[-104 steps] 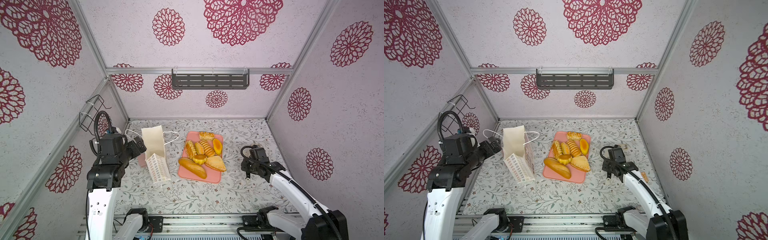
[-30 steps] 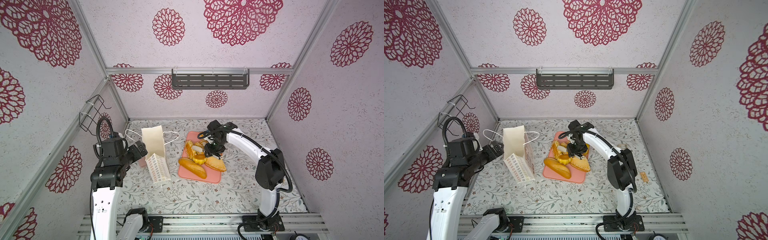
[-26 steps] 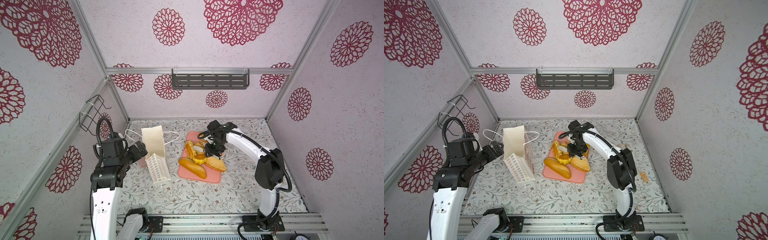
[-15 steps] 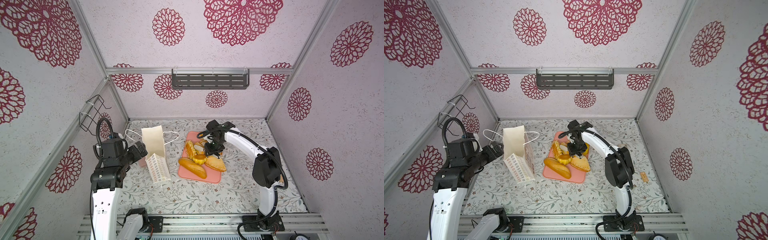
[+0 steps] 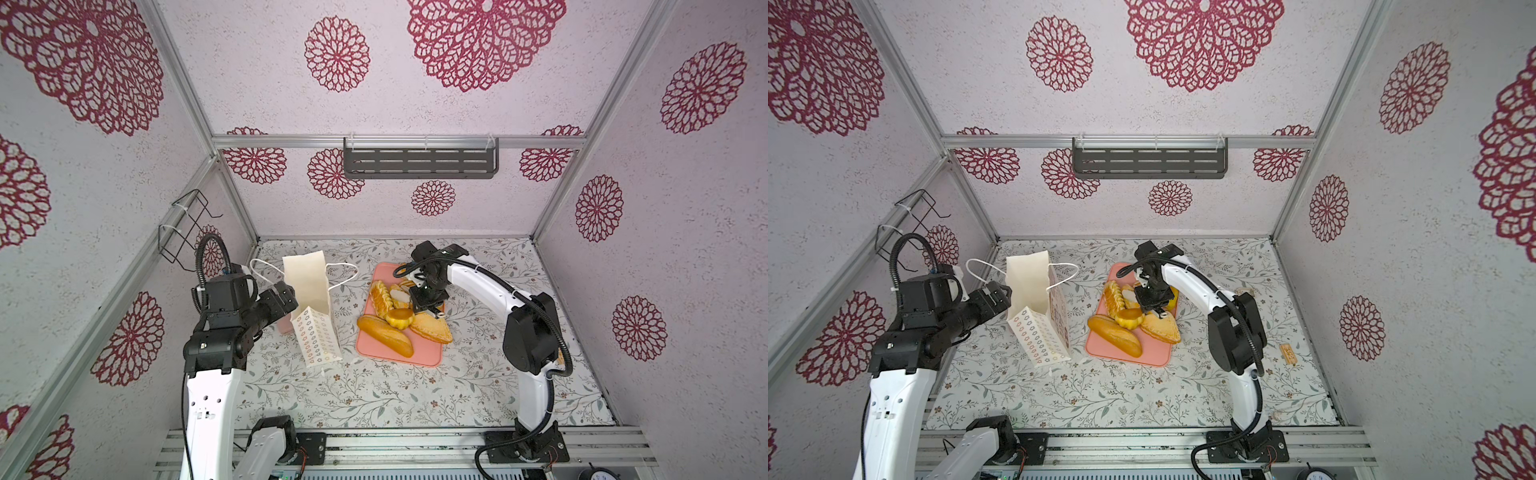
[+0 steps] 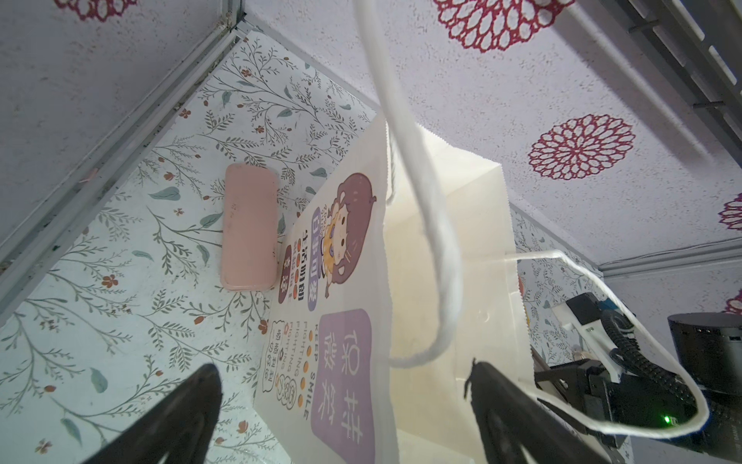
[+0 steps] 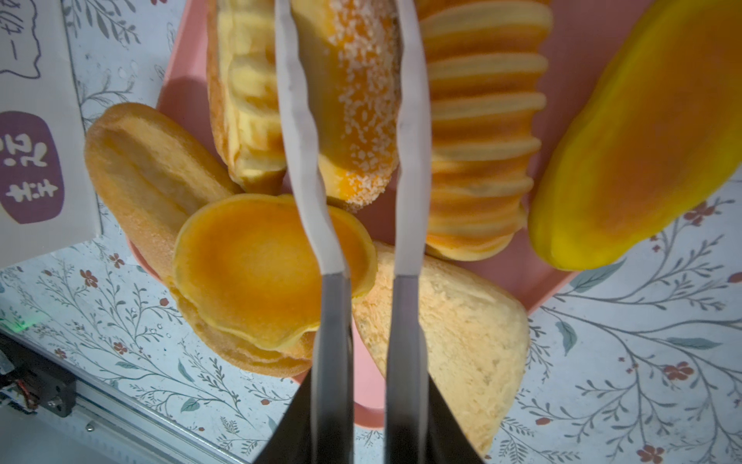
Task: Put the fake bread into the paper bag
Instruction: 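Lower the tongs onto the sugar-coated bun and pinch it with the right gripper, then lift the bun with the tongs and carry it toward the bag opening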
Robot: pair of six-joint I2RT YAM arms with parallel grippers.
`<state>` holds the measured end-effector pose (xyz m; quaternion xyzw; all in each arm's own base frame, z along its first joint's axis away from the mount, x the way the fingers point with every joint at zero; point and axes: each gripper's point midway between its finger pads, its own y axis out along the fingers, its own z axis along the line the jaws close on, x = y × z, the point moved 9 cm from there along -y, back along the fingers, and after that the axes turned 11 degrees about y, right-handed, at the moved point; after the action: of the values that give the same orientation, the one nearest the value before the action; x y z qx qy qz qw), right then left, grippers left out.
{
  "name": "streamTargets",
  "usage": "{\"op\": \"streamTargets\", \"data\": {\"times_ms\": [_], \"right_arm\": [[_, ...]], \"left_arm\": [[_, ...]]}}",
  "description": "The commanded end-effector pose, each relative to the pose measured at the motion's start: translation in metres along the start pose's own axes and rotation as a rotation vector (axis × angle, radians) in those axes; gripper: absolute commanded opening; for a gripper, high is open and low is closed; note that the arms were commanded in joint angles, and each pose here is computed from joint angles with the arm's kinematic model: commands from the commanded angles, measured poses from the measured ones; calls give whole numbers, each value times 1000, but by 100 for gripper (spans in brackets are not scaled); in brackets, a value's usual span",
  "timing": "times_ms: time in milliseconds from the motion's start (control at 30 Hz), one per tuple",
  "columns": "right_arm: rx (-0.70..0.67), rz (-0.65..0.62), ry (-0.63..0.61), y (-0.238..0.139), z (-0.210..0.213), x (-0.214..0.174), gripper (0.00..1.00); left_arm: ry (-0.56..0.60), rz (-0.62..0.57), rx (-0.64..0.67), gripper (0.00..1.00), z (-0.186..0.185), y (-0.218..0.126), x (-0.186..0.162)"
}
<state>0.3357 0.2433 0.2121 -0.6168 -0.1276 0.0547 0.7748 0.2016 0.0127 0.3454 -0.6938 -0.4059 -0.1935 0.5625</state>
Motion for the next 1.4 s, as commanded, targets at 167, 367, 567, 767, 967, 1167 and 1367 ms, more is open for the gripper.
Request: {"op": "streamTargets", "data": {"times_ms": [167,367,567,767,967,1167,1367], "right_arm": [[22,-208,33,-71,-2,0,27],[67,-305,53,-103,0,-4,25],[151,-414,47,-141,8,-7,23],[382,-604,-6,-202,31,-11,22],[623,-764,-117,-254,70,-22,21],[761,-802,-236,-269,118,-31,21],[784,-745,-274,-250,151,-24,20]], "left_arm": [[-6,-1,-44,90,-4,5,8],[-16,9,-59,66,-4,13,8],[-22,23,-71,43,-5,19,7],[-28,20,-76,30,-5,20,6],[-36,23,-83,22,-5,22,4],[-42,27,-79,29,-4,24,3],[-44,34,-72,33,-2,27,0]]}}
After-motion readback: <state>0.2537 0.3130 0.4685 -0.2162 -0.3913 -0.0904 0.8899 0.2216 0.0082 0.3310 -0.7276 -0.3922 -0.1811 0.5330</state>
